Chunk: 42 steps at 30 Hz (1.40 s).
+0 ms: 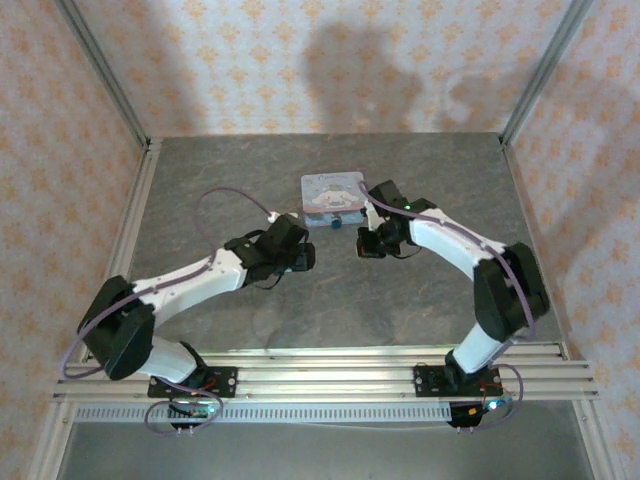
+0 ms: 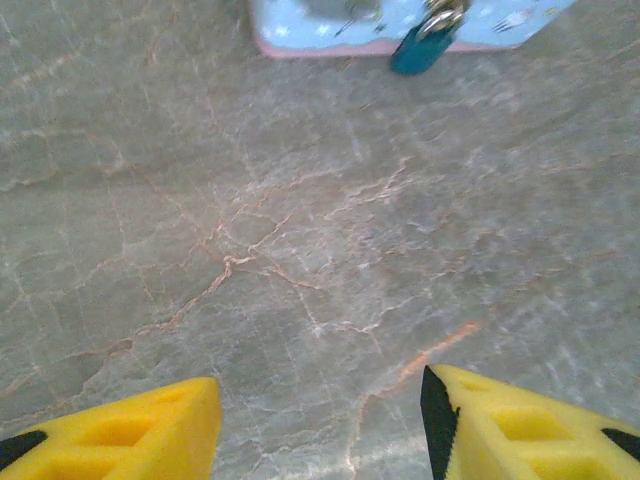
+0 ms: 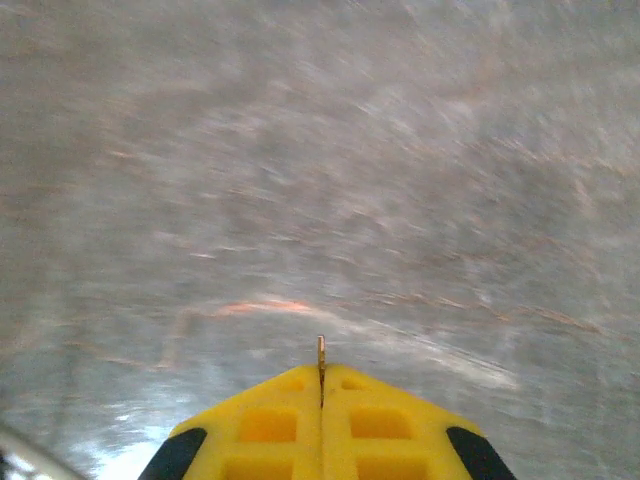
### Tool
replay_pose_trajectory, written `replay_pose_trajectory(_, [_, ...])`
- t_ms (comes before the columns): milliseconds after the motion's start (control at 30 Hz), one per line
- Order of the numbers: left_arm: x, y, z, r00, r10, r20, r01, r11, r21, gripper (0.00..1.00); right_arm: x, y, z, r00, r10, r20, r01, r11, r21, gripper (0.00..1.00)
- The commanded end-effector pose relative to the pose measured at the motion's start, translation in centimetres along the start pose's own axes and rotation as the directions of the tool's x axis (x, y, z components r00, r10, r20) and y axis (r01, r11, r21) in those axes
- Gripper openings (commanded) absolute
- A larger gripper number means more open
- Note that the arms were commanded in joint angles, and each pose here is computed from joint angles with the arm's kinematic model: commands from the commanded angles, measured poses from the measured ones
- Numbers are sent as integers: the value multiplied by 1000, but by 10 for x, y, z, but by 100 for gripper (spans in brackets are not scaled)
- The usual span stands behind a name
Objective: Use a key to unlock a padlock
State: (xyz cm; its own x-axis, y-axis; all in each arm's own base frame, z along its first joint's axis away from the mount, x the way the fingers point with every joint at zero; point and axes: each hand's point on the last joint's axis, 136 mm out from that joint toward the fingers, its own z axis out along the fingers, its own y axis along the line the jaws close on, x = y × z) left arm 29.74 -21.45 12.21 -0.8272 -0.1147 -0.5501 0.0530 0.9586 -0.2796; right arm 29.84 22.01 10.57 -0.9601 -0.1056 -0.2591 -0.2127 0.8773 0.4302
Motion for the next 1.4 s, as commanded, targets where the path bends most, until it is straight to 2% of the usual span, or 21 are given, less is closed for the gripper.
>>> replay_pose_trajectory(0, [-8,-8,-23,997,49,67,-54,996,73,55,-25,50,-33,984,-46,174,86,969,-230,0])
replay_pose_trajectory(100, [-21,-31,-48,988,20,155,-58,968,244,55,-33,83,-61,955,-76,286,185,908,-377,0])
replay_pose_trajectory(167, [-31,-46,-63,980,-13,199,-63,927,371,55,-34,100,-76,937,-87,337,242,859,-451,0])
replay_pose_trajectory(267, [-42,-59,-79,973,-97,209,-28,849,527,52,-34,116,-90,921,-87,379,292,797,-529,0])
replay_pose_trajectory(367, [-53,-65,-91,961,-167,220,-8,779,626,48,-36,125,-99,911,-66,408,315,749,-583,0])
replay_pose_trajectory(467, [-59,-69,-101,952,-197,233,-15,732,681,47,-39,130,-106,902,-21,431,315,716,-623,0])
replay_pose_trajectory(600, [-61,-79,-110,951,-185,248,-56,683,728,45,-42,135,-115,898,10,441,313,689,-654,0])
replay_pose_trajectory(800, [-64,-82,-112,946,-165,279,-97,677,730,41,-42,142,-123,905,16,425,308,664,-681,0])
replay_pose_trajectory(967, [-68,-88,-109,953,-167,253,-83,658,748,39,-30,145,-123,897,-52,438,367,638,-677,0])
replay_pose_trajectory(1067, [-74,-90,-115,948,-199,247,-72,624,778,38,-16,146,-123,849,-140,509,476,619,-624,0])
replay_pose_trajectory(1200, [-76,-92,-125,949,-176,261,-102,612,785,37,4,150,-131,742,-266,615,637,567,-523,0])
replay_pose_trajectory(1367, [-72,-95,-136,950,-99,298,-183,596,782,36,19,153,-135,700,-361,617,703,504,-502,0])
